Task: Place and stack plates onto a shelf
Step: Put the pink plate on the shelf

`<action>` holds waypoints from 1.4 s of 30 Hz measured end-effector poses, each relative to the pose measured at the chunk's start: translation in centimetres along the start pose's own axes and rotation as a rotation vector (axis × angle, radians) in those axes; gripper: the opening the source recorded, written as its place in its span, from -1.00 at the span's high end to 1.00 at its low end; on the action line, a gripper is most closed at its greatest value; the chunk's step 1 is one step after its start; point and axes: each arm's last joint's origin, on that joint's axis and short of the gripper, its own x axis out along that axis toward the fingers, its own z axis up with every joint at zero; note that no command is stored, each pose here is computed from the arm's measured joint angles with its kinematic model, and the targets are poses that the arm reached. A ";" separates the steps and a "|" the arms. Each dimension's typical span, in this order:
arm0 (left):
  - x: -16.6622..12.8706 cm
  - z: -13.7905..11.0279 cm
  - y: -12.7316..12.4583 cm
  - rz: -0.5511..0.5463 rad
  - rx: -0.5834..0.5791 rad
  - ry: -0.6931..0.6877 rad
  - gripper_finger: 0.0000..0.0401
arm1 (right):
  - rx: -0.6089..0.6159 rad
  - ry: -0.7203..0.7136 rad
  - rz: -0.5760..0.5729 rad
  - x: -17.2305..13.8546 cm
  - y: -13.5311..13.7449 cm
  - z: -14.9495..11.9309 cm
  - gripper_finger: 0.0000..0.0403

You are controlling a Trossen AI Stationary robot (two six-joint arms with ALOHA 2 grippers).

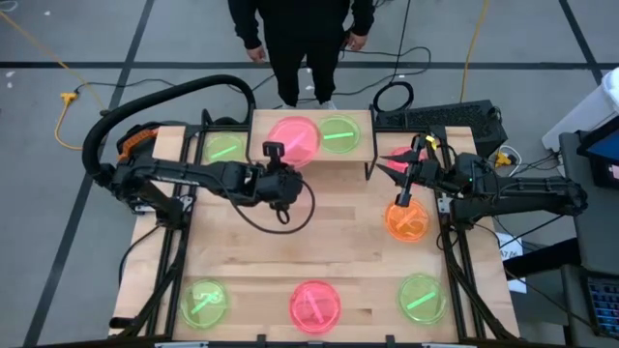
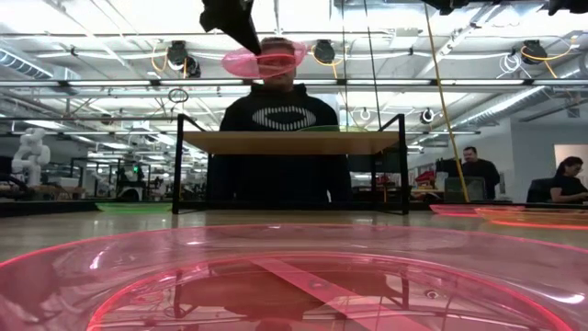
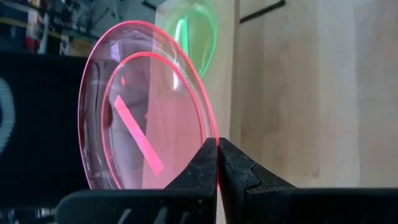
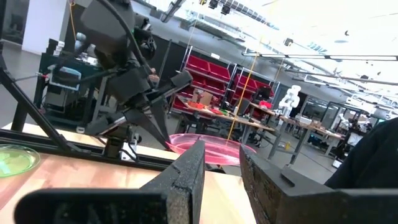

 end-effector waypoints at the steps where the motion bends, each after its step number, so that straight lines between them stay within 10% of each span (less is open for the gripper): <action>1: 0.2 -0.2 0.1 -0.002 -0.013 0.018 1.00 | 0.000 0.000 0.000 0.0 0.0 0.0 0.57; 24: 2.6 -2.3 2.3 -0.134 -0.114 0.149 1.00 | 0.020 0.000 0.002 0.0 0.0 0.0 0.57; 42: 2.7 -0.3 2.8 -0.088 0.091 -0.051 1.00 | 0.016 -0.001 0.001 0.0 0.0 0.0 0.57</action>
